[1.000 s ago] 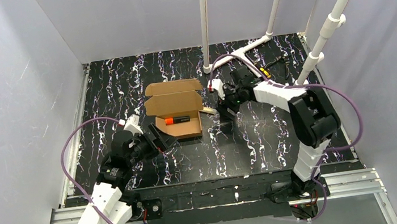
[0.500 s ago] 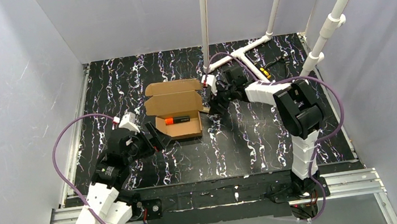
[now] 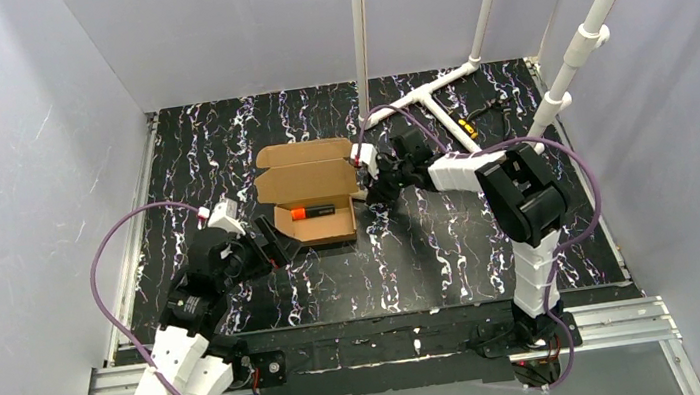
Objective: Fold the paper box
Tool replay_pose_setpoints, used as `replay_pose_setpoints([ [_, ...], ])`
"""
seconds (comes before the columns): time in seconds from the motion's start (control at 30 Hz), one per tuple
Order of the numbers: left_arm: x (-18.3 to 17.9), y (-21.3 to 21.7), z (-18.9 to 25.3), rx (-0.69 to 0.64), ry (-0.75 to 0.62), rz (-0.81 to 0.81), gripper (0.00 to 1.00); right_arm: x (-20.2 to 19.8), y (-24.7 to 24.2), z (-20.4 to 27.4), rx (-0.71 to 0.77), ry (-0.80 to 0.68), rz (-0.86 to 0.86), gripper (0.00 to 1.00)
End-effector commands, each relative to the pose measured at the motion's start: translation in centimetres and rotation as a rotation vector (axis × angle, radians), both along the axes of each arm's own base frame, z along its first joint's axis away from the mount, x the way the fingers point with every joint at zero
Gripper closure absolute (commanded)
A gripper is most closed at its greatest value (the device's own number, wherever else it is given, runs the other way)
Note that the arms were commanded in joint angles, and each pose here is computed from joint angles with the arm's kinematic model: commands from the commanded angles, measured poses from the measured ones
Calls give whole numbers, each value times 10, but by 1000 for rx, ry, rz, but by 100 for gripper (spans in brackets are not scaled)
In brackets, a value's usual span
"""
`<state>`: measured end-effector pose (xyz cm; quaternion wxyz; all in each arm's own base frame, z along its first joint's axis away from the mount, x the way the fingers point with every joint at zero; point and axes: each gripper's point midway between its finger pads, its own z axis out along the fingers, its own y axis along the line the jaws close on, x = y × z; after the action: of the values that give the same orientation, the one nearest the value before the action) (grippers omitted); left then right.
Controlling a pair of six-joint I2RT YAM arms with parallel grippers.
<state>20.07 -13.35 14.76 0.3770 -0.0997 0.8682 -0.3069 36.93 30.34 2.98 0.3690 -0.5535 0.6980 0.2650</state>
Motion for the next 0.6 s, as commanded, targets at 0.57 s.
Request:
replay_pose_setpoints([
  [0.57, -5, 3, 3, -7, -44, 3, 1, -36, -117, 98, -95, -105, -161, 91],
])
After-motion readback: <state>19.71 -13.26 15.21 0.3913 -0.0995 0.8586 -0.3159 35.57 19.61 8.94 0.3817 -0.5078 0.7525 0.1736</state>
